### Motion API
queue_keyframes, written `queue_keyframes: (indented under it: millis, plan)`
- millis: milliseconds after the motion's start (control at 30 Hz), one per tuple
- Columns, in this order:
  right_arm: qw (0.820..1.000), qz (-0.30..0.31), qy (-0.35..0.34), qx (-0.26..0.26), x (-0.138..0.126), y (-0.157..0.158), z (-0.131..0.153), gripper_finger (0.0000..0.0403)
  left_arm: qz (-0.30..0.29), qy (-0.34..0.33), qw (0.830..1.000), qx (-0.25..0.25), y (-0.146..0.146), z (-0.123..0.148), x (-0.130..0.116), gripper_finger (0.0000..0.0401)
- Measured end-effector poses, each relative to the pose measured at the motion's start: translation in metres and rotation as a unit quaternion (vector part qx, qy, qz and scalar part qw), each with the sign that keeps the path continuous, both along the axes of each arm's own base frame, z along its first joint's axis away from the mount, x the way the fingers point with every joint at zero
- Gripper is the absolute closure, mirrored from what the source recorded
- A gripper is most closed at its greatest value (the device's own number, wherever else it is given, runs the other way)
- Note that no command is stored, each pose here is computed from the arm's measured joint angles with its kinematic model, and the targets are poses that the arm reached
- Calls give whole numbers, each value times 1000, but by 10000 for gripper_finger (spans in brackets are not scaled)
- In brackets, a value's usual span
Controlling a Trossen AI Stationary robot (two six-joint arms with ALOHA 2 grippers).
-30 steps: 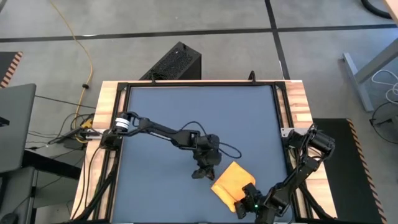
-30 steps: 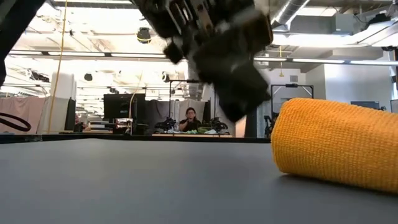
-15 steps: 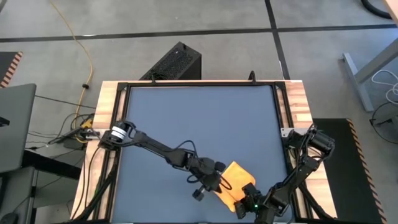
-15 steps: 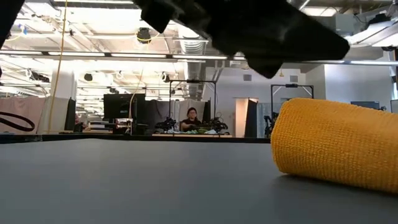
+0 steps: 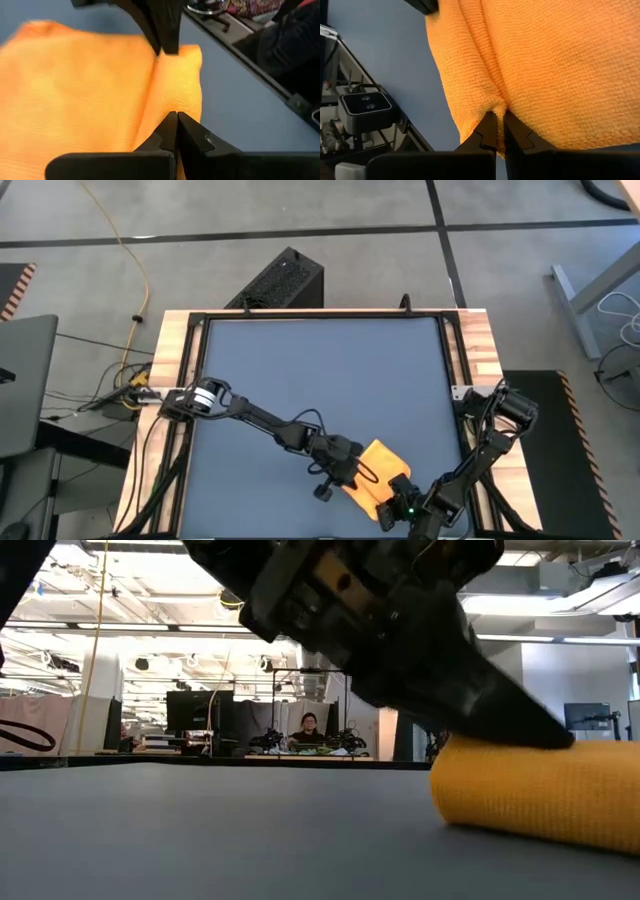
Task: Roll towel
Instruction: Roll the orange microfiber towel
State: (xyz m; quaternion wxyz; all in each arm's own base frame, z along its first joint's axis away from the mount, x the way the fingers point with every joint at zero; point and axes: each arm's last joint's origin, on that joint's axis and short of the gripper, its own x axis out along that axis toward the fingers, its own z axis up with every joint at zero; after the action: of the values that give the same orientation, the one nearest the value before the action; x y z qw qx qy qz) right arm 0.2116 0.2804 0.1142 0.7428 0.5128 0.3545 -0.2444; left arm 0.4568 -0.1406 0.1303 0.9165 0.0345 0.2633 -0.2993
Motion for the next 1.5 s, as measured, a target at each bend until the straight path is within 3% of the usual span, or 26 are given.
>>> queue_keyframes:
  millis: [200,433,733,1333,1500]
  plan:
    - [1000,13,-9,2,1,2,1,364,12,11,1000,4,9,-1,1,401]
    - [999,-14,-15,29,6,1,2,309,16,18,1000,16,9,-3,0,401]
    - [999,-18,-28,19,4,-6,21,251,14,29,999,19,10,-10,-5,401]
    - [999,-13,-40,6,-2,-18,53,251,23,32,999,28,11,-12,-6,401]
    - [995,65,-65,-45,-2,-17,65,251,25,33,999,28,13,-12,-5,401]
